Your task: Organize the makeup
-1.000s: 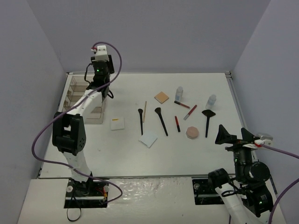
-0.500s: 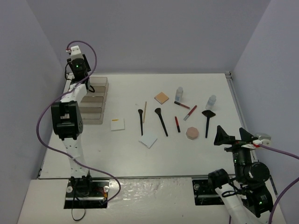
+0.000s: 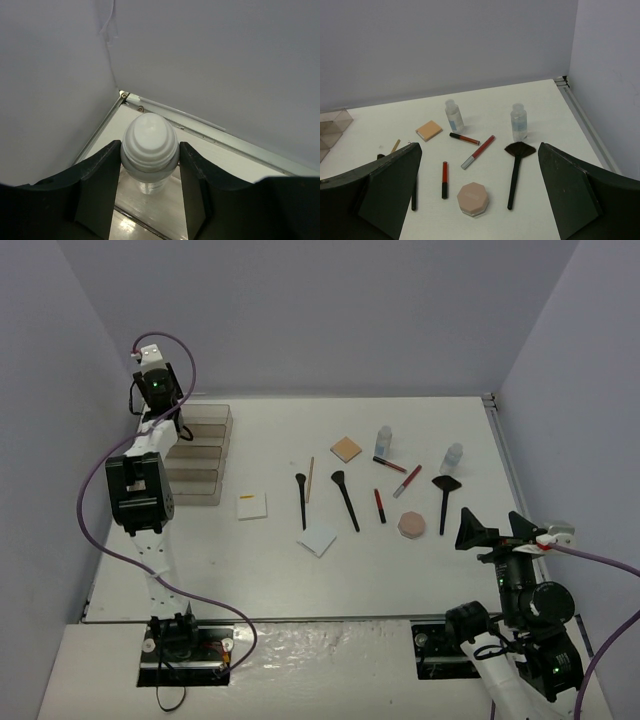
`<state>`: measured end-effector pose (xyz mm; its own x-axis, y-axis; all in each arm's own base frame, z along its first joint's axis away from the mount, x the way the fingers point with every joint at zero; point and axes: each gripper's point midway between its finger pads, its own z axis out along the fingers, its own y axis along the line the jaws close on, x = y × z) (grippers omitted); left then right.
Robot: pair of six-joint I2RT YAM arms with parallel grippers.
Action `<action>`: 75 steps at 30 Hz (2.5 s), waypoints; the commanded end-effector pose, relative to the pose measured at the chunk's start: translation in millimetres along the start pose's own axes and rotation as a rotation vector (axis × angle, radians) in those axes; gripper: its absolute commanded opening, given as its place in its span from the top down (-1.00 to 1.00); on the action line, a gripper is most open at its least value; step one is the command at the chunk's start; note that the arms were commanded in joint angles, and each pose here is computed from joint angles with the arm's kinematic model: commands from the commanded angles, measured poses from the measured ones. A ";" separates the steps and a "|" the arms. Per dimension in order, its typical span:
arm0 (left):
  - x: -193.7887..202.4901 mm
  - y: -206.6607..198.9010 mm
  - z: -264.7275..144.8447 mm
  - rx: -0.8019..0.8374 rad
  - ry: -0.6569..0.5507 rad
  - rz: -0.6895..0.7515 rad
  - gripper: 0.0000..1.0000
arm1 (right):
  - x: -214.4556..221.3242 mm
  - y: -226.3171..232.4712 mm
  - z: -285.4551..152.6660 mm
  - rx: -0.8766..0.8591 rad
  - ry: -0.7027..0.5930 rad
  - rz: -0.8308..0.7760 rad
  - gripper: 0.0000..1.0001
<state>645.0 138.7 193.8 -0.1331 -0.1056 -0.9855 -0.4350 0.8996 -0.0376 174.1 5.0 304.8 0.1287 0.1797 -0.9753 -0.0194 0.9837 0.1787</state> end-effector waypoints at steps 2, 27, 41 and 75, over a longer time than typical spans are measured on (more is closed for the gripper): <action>-79.2 2.6 -2.5 0.008 -0.203 -0.090 1.00 | -14.8 7.0 9.6 -0.017 -0.045 0.008 -1.00; -41.7 9.6 -25.3 0.052 -0.119 -0.062 -0.88 | -19.6 8.4 4.6 -0.036 -0.072 0.006 -1.00; -100.3 -135.2 -192.4 0.584 -0.216 -0.128 -0.94 | -29.5 8.8 -3.2 -0.051 -0.114 0.020 -1.00; 47.4 -471.2 -373.4 1.239 -0.104 -0.053 -0.69 | -26.5 3.4 -3.0 -0.021 -0.103 0.022 -1.00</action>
<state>503.1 -428.4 157.1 -0.1809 -0.0164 -0.9834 0.6549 0.7439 -0.1329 169.7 6.3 309.6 0.1540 0.1812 -0.9713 -0.0402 0.9834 0.1771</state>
